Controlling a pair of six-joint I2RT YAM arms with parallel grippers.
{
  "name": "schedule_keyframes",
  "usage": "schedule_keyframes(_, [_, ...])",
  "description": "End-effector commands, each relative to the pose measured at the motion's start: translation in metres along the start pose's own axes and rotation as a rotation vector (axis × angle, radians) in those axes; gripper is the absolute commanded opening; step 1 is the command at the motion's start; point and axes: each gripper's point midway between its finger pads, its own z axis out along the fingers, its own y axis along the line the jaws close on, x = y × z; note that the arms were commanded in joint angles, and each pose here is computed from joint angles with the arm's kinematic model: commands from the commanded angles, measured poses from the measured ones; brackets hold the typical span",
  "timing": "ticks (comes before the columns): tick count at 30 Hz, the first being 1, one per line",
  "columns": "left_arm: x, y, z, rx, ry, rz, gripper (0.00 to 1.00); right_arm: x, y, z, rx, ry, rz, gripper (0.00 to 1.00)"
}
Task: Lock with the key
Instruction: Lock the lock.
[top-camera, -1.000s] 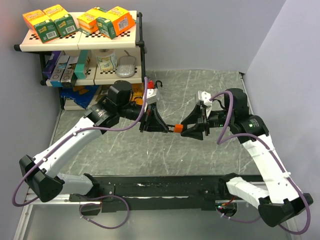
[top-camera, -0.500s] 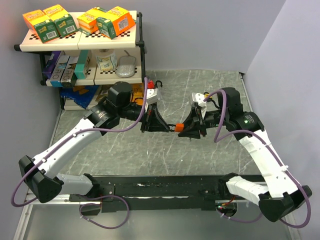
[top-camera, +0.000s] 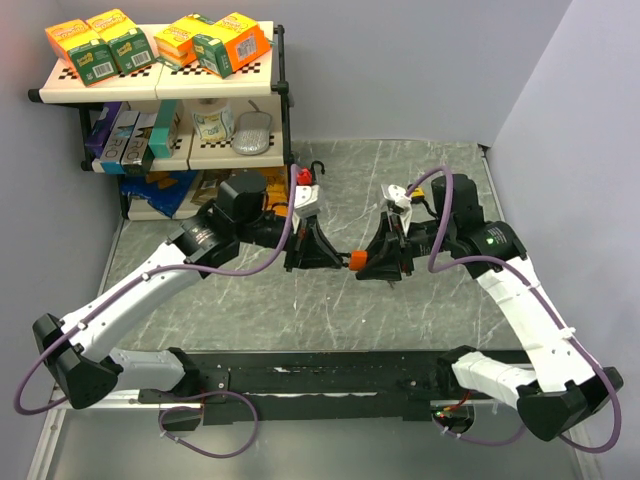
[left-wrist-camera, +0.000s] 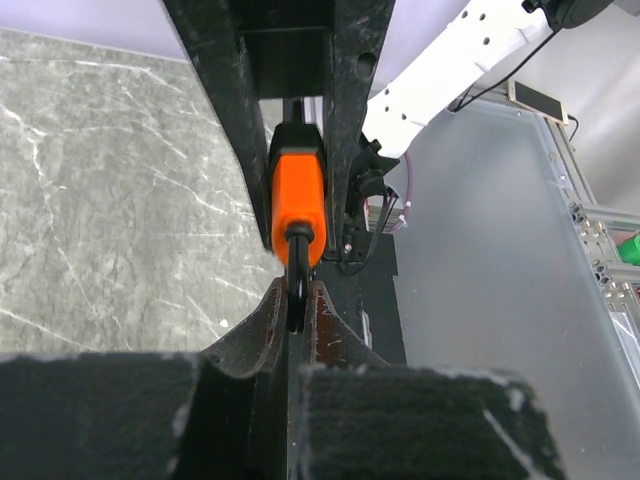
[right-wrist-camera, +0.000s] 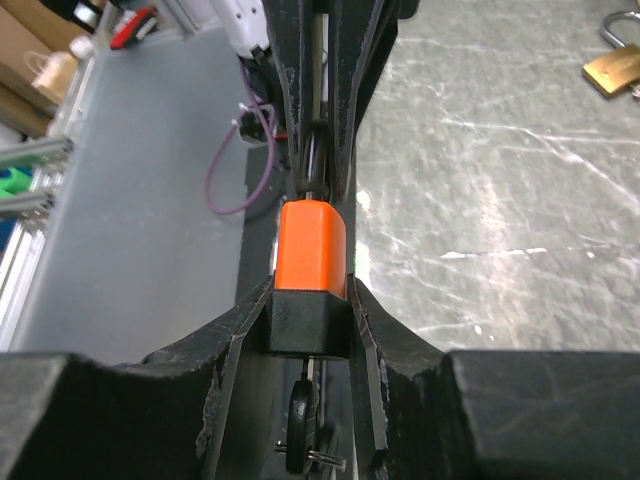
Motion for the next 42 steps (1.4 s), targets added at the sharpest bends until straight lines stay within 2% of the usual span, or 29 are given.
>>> schedule_keyframes(1, [-0.022,-0.019,0.018,0.090,-0.069,0.073,0.01,-0.031,-0.002,0.009,-0.015,-0.074,-0.159,0.00])
schedule_keyframes(7, [-0.017,-0.023,0.029,0.138,-0.073,0.020,0.01,-0.039,-0.009,0.019,-0.003,-0.091,-0.211,0.00])
schedule_keyframes(16, [-0.014,-0.024,0.047,0.158,-0.071,0.049,0.01,-0.050,-0.005,0.035,-0.065,-0.098,-0.231,0.00])
schedule_keyframes(23, [-0.003,-0.002,0.019,0.080,-0.047,0.003,0.01,-0.031,-0.003,0.025,-0.040,-0.048,-0.231,0.00])
schedule_keyframes(24, [-0.002,0.001,0.014,0.068,-0.044,0.002,0.01,-0.024,-0.003,0.022,-0.033,-0.032,-0.204,0.02])
schedule_keyframes(26, [0.003,0.009,0.001,0.036,-0.023,0.014,0.01,-0.019,-0.005,0.013,-0.001,-0.020,-0.200,0.30])
schedule_keyframes(27, [0.004,0.012,-0.002,0.028,-0.015,0.048,0.01,-0.019,-0.007,0.009,0.013,-0.016,-0.195,0.59])
schedule_keyframes(28, [0.009,0.012,-0.008,0.021,0.009,0.050,0.01,-0.014,-0.007,0.004,0.029,-0.002,-0.176,0.67])
schedule_keyframes(30, [0.013,0.016,-0.015,0.003,0.029,0.090,0.01,-0.012,-0.015,-0.009,0.081,0.003,-0.161,0.74])
schedule_keyframes(35, [0.014,0.012,-0.019,-0.001,0.042,0.130,0.01,-0.001,-0.020,-0.026,0.125,0.046,-0.146,0.73])
schedule_keyframes(42, [0.010,0.015,-0.018,-0.002,0.031,0.140,0.01,0.006,-0.021,-0.027,0.125,0.080,-0.135,0.58])
